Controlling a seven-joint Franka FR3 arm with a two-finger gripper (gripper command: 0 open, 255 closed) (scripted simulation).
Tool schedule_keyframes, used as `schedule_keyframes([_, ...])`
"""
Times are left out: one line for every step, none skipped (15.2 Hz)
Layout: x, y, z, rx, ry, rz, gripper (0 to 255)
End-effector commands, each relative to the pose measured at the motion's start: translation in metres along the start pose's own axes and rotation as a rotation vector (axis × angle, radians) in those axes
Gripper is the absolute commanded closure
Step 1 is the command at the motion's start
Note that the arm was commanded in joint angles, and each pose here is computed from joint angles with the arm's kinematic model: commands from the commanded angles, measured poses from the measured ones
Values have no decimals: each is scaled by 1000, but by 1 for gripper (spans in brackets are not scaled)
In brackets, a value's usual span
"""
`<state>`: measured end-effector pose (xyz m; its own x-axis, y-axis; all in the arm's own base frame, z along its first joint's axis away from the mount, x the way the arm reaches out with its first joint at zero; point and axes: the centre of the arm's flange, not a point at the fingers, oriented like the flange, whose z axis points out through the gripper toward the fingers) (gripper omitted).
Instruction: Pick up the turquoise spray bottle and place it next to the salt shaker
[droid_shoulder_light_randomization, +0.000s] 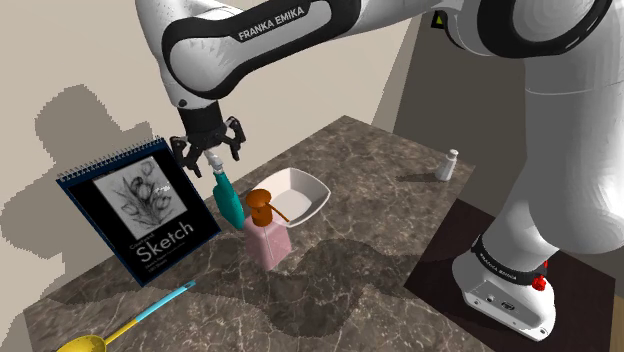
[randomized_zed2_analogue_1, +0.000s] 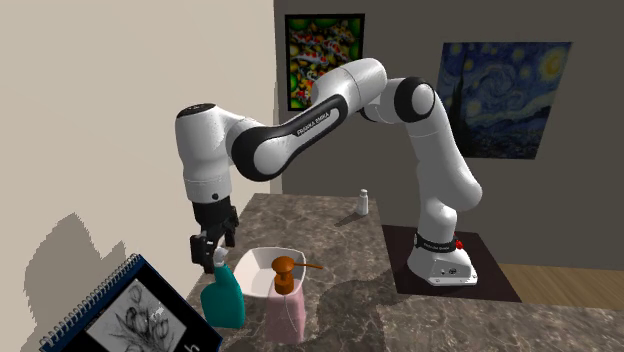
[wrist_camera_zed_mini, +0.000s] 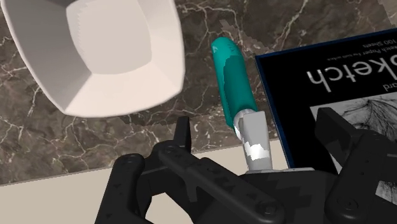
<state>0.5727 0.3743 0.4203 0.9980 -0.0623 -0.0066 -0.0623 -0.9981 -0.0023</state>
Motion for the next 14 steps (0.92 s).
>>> schedule_keyframes([0, 0, 2, 0, 0, 0, 0])
schedule_keyframes([0, 0, 2, 0, 0, 0, 0])
schedule_keyframes([0, 0, 2, 0, 0, 0, 0])
schedule_keyframes([0, 0, 2, 0, 0, 0, 0])
schedule_keyframes([0, 0, 2, 0, 0, 0, 0])
schedule_keyframes([0, 0, 2, 0, 0, 0, 0])
schedule_keyframes([0, 0, 2, 0, 0, 0, 255])
schedule_keyframes([0, 0, 2, 0, 0, 0, 255])
schedule_keyframes([0, 0, 2, 0, 0, 0, 255])
schedule_keyframes([0, 0, 2, 0, 0, 0, 255])
schedule_keyframes([0, 0, 2, 0, 0, 0, 255])
schedule_keyframes([0, 0, 2, 0, 0, 0, 255])
schedule_keyframes([0, 0, 2, 0, 0, 0, 255])
schedule_keyframes([0, 0, 2, 0, 0, 0, 255])
